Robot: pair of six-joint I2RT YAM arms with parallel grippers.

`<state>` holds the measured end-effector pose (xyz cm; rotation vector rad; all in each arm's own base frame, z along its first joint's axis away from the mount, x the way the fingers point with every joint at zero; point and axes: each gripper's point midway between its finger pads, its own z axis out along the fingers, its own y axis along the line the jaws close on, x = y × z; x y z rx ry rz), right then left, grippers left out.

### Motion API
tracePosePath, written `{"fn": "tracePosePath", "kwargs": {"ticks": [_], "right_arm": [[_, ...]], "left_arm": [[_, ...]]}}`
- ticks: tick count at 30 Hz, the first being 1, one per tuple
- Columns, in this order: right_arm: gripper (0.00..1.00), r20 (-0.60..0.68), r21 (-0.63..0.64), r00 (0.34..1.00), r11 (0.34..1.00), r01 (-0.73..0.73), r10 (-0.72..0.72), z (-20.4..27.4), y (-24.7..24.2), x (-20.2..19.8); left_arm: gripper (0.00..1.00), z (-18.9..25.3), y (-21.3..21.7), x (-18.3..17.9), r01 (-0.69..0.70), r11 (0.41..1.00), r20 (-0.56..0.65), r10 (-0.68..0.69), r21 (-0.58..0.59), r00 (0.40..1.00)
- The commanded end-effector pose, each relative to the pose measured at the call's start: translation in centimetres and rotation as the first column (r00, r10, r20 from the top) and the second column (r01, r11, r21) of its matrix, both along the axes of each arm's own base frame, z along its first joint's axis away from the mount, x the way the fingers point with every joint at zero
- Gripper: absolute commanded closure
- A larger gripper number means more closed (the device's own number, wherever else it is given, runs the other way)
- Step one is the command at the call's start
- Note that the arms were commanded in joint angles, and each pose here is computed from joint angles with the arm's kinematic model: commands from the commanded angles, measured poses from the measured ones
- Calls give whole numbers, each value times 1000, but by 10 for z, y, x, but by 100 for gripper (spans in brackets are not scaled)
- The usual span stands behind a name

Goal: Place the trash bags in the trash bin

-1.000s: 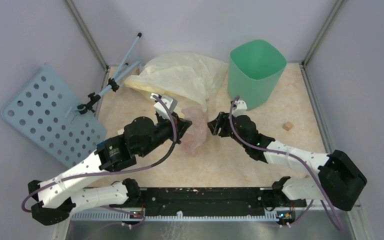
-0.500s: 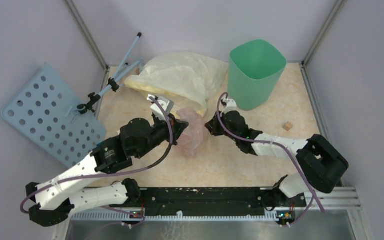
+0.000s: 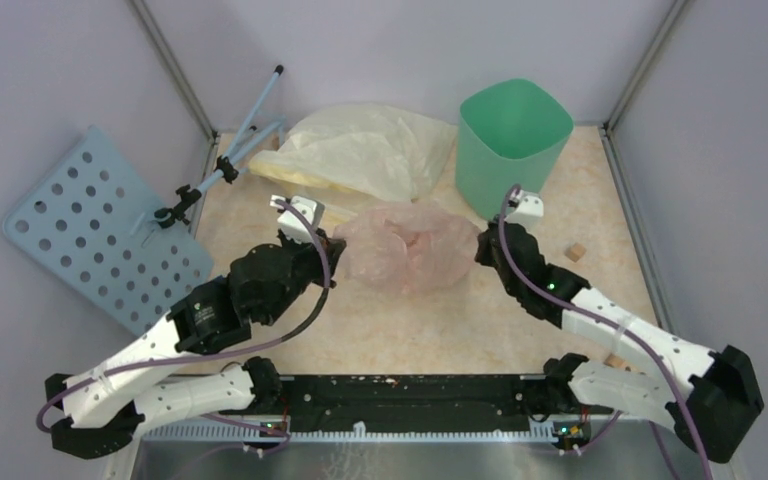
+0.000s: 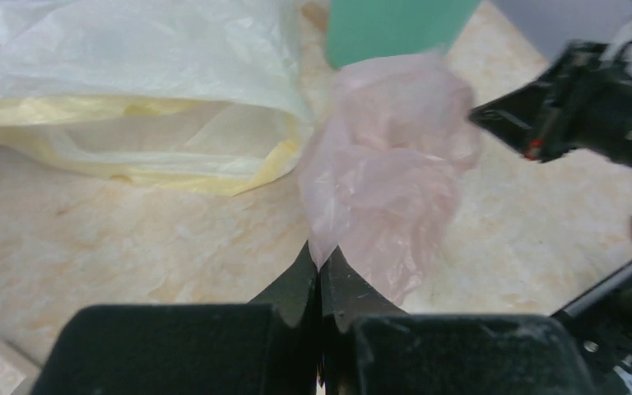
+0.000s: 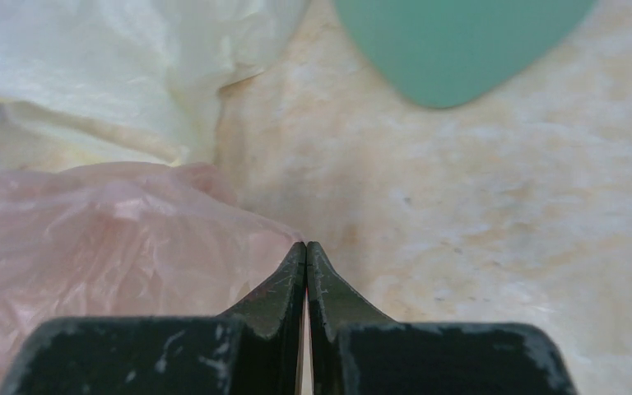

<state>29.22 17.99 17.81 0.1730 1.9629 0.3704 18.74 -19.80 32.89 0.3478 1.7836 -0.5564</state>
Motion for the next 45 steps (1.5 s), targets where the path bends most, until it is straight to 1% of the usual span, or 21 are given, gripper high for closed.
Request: {"fn": "tracePosePath", "kwargs": {"ticks": [1,4,7,11,13,17,19,21,25,27,28,30,31,33,34,36,38,40,41,43,45], "right_arm": [[100,6,-113,969,963,247,-248,13,-71,-16],[100,8,-122,953,945,302,-304,16,-90,-27],[100,8,-139,949,939,314,-316,21,-101,-36],[100,-30,-144,975,966,214,-220,34,-92,-45],[100,-61,-154,983,974,164,-175,42,-87,-50],[100,-150,-214,980,972,99,-133,44,-86,-61],[100,-201,-241,964,963,121,-171,39,-91,-67],[100,-231,-265,937,943,200,-263,38,-104,-71],[100,-245,-313,852,869,382,-463,35,-132,-82],[100,-265,-328,812,840,432,-521,28,-139,-89],[97,-271,-324,805,838,440,-528,25,-139,-90],[70,-287,-308,840,875,374,-460,18,-126,-84],[64,-304,-291,869,906,306,-391,12,-115,-82],[62,-318,-219,928,967,128,-195,2,-85,-78],[60,-310,-167,945,984,53,-104,-1,-71,-78],[54,-289,-78,957,996,-38,14,-10,-53,-82],[52,-279,-8,958,997,-71,66,-18,-43,-86],[51,-285,33,951,992,-118,122,-29,-32,-90],[48,-293,41,946,990,-137,143,-35,-29,-92],[36,-306,36,938,986,-160,164,-47,-27,-94],[32,-300,8,943,989,-151,146,-54,-31,-92]], "left_arm": [[100,-32,30,19,-212,970,-14,215,117,977],[100,-46,38,24,-271,950,-17,277,153,961],[100,-57,43,28,-300,937,-19,308,181,951],[100,-66,43,34,-314,927,-23,325,206,945],[100,-69,34,35,-284,938,-29,295,200,955],[100,-74,-3,32,-133,980,-41,141,147,989],[100,-77,-13,32,-104,985,-55,112,135,992],[100,-82,-20,33,-87,986,-65,97,141,993],[100,-88,-26,38,-86,982,-75,100,171,992],[100,-91,-27,40,-97,975,-82,115,197,990],[100,-93,-27,41,-99,974,-85,118,206,989],[100,-94,-30,41,-92,975,-86,112,203,990],[100,-93,-32,41,-86,977,-88,105,196,991],[100,-93,-35,41,-77,980,-89,94,183,992],[100,-92,-35,42,-81,981,-89,98,179,991],[100,-98,-27,45,-122,973,-102,144,194,984],[100,-107,-17,51,-174,962,-121,202,209,972],[100,-117,-15,54,-177,963,-150,209,201,966],[100,-120,-16,54,-169,967,-161,200,189,966],[100,-123,-17,55,-159,973,-166,187,170,968],[100,-124,-17,55,-157,974,-162,183,164,970]]}}
